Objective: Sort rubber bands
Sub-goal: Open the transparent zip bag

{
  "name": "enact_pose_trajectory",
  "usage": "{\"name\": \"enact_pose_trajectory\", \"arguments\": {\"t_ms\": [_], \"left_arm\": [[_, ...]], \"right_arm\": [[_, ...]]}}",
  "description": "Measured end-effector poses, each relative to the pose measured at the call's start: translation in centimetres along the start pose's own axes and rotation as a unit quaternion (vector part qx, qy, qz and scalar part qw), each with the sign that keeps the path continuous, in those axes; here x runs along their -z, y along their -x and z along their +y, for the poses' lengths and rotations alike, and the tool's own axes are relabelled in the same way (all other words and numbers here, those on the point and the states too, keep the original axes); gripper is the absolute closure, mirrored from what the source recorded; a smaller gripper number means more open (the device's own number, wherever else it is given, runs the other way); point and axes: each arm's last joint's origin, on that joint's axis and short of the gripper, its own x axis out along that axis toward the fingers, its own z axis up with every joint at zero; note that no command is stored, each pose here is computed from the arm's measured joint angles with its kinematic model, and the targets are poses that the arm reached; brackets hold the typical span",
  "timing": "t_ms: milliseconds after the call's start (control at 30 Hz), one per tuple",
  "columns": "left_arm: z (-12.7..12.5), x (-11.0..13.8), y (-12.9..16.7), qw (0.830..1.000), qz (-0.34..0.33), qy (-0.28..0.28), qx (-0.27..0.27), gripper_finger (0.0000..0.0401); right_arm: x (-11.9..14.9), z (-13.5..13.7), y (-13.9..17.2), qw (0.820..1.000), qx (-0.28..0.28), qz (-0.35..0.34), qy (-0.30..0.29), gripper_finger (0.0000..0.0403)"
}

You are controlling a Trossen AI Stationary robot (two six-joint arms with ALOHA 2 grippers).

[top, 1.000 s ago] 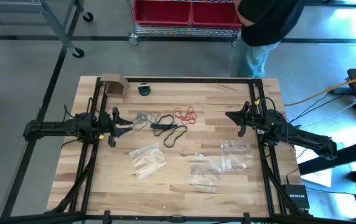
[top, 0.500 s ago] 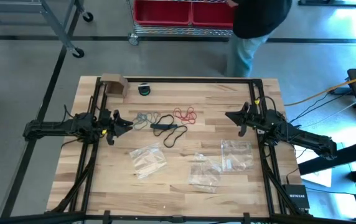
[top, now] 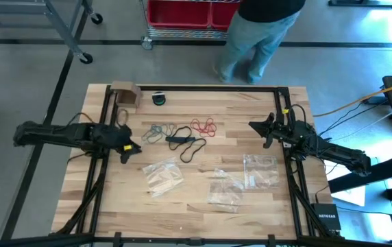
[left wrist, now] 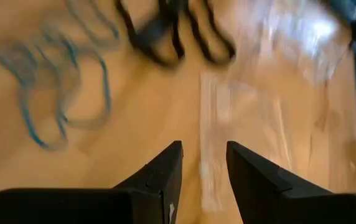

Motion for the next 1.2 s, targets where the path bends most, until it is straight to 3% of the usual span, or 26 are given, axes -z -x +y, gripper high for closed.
{"name": "enact_pose_trajectory", "arguments": {"t_ms": [433, 700, 867, 1200], "left_arm": [[-1.4, 0.6, -3.2, 0.994, 0.107, -0.011, -0.028, 0.0284], [-2.1, 0.5, -3.3, 0.995, 0.097, -0.011, 0.007, 0.0284], [-2.1, 0.4, -3.3, 0.996, 0.092, -0.014, 0.002, 0.0284], [-2.1, 0.4, -3.3, 0.996, 0.086, -0.008, 0.000, 0.0284]], "right_arm": [[0.0, 0.0, 0.0, 1.000, -0.001, -0.001, 0.013, 0.0402], [0.0, 0.1, 0.0, 1.000, -0.020, 0.006, 0.001, 0.0402], [0.2, 0.1, -0.2, 0.999, -0.024, 0.021, -0.034, 0.0402], [0.0, 0.5, -1.8, 0.996, -0.070, 0.036, -0.046, 0.0402]]}}
